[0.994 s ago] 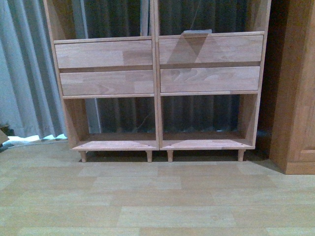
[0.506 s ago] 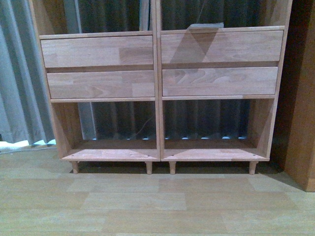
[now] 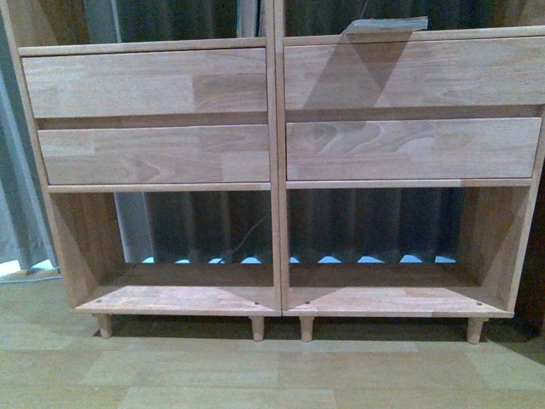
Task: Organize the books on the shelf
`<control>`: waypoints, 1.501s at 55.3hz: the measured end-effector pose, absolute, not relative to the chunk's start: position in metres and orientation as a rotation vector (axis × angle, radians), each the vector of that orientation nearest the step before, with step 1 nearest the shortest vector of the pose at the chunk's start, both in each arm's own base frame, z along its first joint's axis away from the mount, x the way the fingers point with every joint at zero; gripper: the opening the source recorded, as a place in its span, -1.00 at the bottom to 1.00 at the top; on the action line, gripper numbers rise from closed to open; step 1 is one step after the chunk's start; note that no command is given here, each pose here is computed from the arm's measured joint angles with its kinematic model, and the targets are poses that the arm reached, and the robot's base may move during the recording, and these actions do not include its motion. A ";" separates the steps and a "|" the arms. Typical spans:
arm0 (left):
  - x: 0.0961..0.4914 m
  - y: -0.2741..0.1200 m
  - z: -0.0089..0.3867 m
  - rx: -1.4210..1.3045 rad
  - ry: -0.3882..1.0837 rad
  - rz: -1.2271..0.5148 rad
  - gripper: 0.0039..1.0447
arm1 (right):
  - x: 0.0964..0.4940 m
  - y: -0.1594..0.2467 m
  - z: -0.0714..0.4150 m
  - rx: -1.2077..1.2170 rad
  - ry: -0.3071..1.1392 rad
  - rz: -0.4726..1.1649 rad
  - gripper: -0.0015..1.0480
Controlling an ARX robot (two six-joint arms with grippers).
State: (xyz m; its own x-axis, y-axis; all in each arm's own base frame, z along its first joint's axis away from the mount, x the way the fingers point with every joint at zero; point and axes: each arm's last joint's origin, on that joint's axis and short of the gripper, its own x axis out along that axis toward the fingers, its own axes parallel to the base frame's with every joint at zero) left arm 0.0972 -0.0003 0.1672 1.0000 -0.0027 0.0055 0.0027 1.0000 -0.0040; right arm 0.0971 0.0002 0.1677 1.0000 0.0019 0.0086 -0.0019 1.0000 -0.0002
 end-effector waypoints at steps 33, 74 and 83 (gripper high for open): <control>0.097 0.000 0.167 -0.004 -0.006 -0.003 0.86 | 0.097 0.000 0.168 0.000 -0.009 0.002 0.86; 0.097 0.000 0.167 -0.004 -0.004 -0.003 0.86 | 0.097 0.000 0.168 0.000 -0.009 0.002 0.86; 0.097 0.000 0.167 -0.004 -0.004 -0.003 0.86 | 0.097 0.000 0.168 0.000 -0.009 0.002 0.86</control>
